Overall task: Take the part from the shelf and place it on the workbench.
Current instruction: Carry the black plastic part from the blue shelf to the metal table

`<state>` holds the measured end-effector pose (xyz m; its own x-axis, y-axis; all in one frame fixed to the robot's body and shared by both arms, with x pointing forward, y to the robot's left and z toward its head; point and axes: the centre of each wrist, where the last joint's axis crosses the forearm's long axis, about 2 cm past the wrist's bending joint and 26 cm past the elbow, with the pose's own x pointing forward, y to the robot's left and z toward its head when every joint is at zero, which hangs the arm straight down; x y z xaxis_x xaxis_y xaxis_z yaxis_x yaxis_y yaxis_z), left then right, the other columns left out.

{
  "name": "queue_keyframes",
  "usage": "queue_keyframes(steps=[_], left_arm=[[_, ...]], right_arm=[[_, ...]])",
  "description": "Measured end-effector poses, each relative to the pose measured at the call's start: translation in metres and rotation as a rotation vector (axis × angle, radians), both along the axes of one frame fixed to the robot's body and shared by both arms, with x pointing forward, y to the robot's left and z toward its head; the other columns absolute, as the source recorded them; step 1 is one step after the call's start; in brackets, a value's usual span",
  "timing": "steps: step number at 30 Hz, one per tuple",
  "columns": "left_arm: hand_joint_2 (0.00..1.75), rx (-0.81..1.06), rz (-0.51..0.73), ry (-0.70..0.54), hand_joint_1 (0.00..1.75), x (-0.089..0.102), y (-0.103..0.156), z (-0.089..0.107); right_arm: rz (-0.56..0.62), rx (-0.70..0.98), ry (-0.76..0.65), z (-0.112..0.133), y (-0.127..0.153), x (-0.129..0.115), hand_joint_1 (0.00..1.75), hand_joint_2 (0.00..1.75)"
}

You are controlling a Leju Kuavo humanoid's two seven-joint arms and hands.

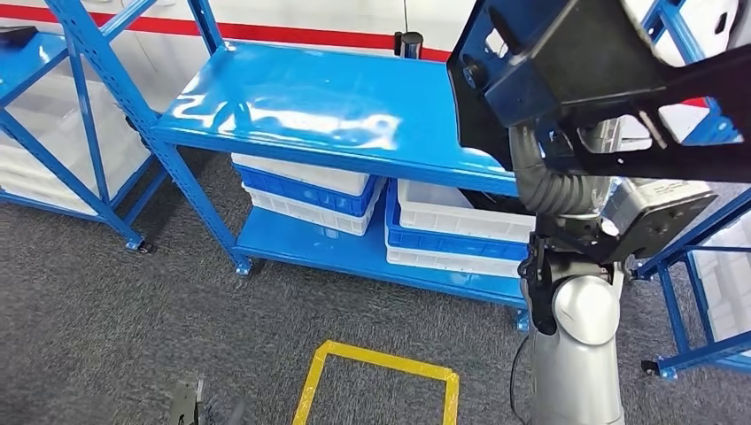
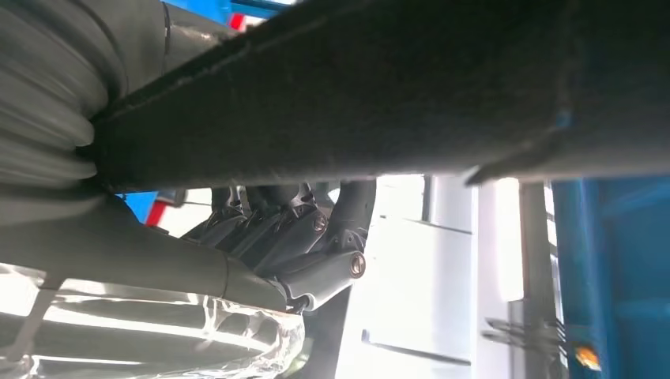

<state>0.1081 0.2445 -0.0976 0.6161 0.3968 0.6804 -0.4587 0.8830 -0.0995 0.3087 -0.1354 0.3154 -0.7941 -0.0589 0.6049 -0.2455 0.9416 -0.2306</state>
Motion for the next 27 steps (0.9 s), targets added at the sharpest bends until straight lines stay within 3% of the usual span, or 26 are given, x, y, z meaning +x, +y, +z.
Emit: queue_keyframes(steps=[8,27], left_arm=[[1.75,-0.004,0.003,0.091,0.00,-0.041,0.002,-0.008],[1.75,-0.002,0.003,0.098,0.00,-0.042,0.006,-0.009]], right_arm=[[0.023,0.008,0.053,-0.025,0.002,0.004,1.75,1.75],[-0.044,0.027,0.102,-0.041,-0.018,0.010,1.75,1.75]])
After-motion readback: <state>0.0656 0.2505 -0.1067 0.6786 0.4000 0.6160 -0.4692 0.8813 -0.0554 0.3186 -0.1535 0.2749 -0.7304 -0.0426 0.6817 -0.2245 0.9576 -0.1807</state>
